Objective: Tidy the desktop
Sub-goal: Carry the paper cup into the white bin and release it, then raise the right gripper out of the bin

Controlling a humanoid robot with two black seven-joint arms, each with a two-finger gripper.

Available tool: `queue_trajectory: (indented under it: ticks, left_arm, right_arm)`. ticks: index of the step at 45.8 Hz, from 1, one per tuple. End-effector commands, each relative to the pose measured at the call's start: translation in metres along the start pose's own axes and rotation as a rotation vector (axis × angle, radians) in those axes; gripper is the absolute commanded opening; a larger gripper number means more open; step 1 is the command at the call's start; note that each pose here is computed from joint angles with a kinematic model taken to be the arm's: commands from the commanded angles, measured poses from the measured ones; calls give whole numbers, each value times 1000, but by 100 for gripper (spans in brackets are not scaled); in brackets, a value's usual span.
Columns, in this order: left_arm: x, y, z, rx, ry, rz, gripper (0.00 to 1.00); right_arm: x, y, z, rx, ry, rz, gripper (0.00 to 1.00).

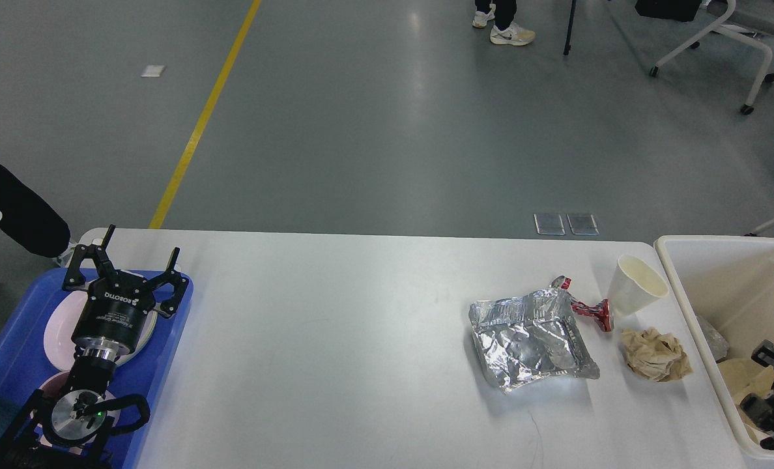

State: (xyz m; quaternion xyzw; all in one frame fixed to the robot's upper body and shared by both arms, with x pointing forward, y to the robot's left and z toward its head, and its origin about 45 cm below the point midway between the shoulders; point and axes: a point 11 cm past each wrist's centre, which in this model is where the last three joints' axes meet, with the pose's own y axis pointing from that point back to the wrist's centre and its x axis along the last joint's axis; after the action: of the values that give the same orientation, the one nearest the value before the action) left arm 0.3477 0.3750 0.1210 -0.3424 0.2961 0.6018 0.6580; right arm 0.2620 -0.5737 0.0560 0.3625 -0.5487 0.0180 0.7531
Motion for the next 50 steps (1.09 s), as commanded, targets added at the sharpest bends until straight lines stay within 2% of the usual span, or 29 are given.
queue_trajectory:
  ticks: [1, 12, 21, 28, 31, 40, 50]
  left_arm:
    - [0, 0, 0, 0, -1, 0, 96]
    - [0, 0, 0, 0, -1, 0, 96]
    - [0, 0, -1, 1, 1, 0, 96]
    - [0, 1, -1, 3, 1, 1, 96]
    - [0, 0, -1, 1, 1, 0, 96]
    - [1, 1, 0, 1, -1, 1, 96]
    - [1, 0, -1, 0, 2, 3, 96]
  right_arm:
    - [47, -3, -7, 1, -47, -93, 100]
    - [102, 26, -61, 102, 100, -280, 100]
    - [140, 80, -104, 178, 288, -460, 100]
    - [177, 140, -148, 264, 390, -586, 100]
    - [191, 178, -164, 306, 455, -673, 100]
    - [184, 277, -194, 364, 709, -819, 100]
    - [179, 360, -185, 452, 814, -841, 100]
